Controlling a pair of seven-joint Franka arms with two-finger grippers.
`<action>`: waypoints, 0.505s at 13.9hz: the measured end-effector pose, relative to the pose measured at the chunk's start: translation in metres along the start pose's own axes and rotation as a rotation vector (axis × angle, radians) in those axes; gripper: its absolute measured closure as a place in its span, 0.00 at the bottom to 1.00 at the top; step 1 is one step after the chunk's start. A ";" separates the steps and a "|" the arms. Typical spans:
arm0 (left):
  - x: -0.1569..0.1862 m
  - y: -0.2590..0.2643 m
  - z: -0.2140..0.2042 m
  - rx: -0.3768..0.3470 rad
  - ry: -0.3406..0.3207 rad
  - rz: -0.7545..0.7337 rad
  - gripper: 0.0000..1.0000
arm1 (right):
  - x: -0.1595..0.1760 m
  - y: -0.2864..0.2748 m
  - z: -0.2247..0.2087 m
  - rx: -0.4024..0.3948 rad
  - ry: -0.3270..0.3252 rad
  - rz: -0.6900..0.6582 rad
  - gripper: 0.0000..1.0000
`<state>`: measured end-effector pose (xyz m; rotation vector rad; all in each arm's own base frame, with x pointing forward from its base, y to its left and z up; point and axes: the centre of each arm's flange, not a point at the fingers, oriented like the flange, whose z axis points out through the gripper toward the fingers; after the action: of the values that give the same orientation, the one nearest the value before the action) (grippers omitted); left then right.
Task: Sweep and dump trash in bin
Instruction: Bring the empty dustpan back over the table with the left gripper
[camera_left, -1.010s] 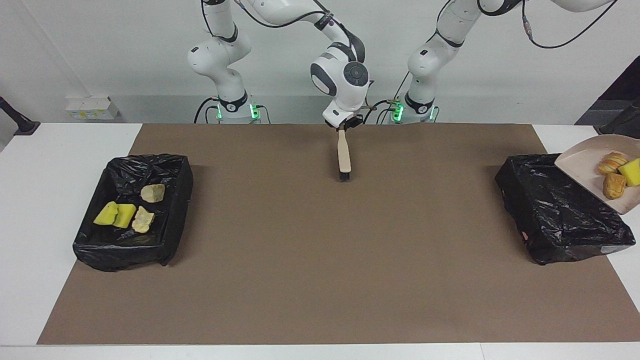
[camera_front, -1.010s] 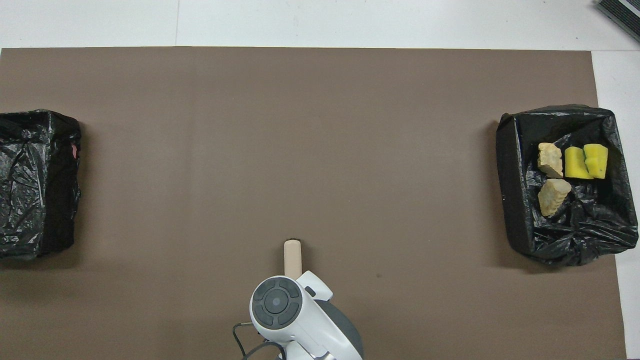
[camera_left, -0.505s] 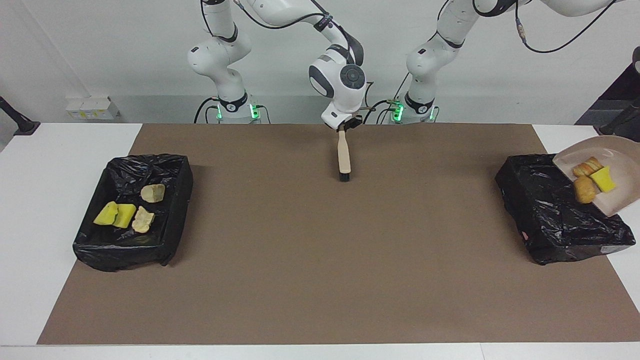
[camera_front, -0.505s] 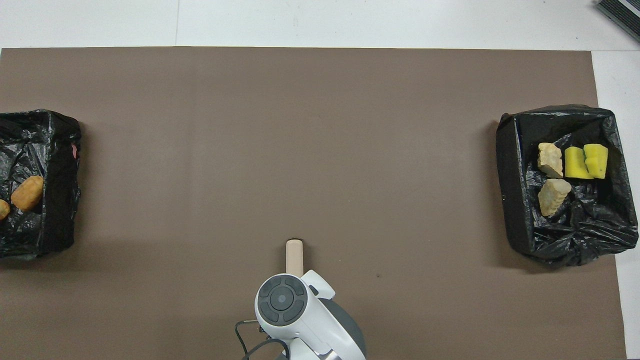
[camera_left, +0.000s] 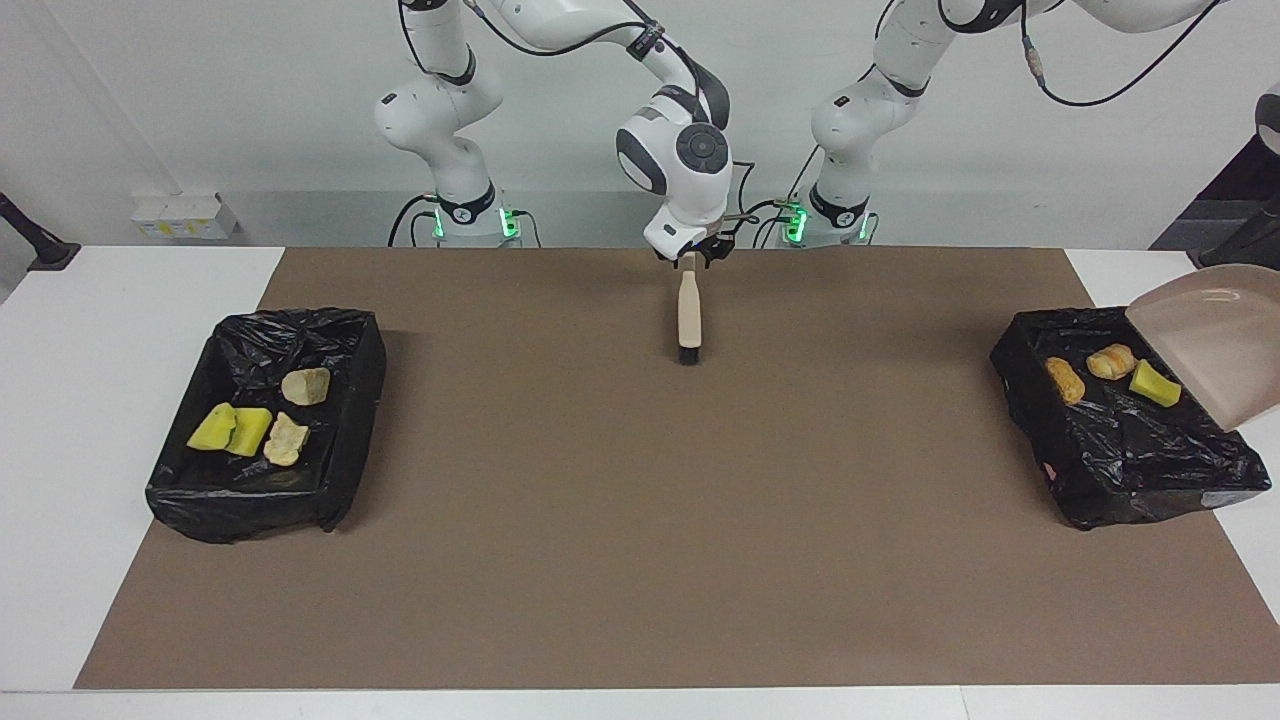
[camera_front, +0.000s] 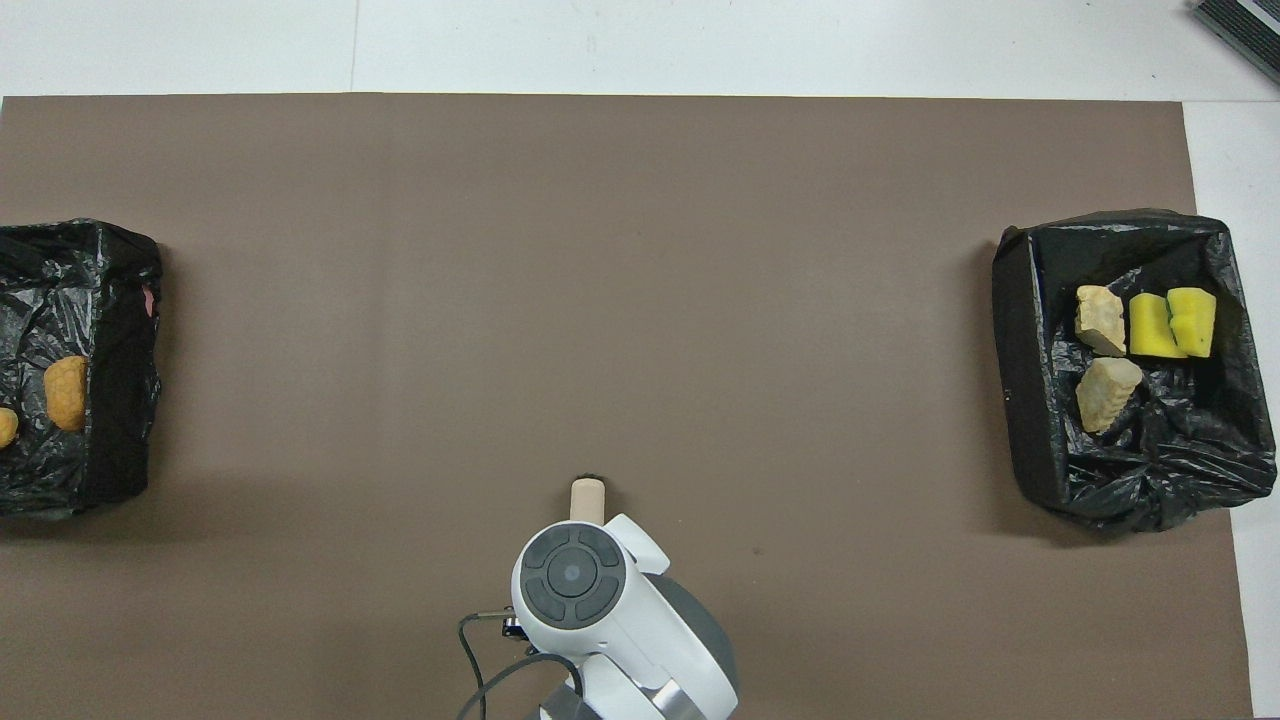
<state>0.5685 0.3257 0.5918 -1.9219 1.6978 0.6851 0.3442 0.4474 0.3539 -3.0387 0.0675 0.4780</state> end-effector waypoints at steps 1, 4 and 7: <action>0.002 0.001 -0.008 0.012 0.064 -0.027 0.68 | 0.005 0.001 -0.007 0.012 0.008 0.008 0.19; 0.004 0.010 -0.033 0.031 0.244 -0.130 0.68 | 0.028 0.018 -0.047 0.073 0.054 0.054 0.05; 0.018 0.021 -0.070 -0.013 0.390 -0.373 0.68 | 0.050 0.059 -0.109 0.153 0.131 0.109 0.00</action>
<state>0.5532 0.2642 0.6329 -2.4116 1.4715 0.1875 0.4218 0.3789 0.4384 -2.9224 0.2645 0.2663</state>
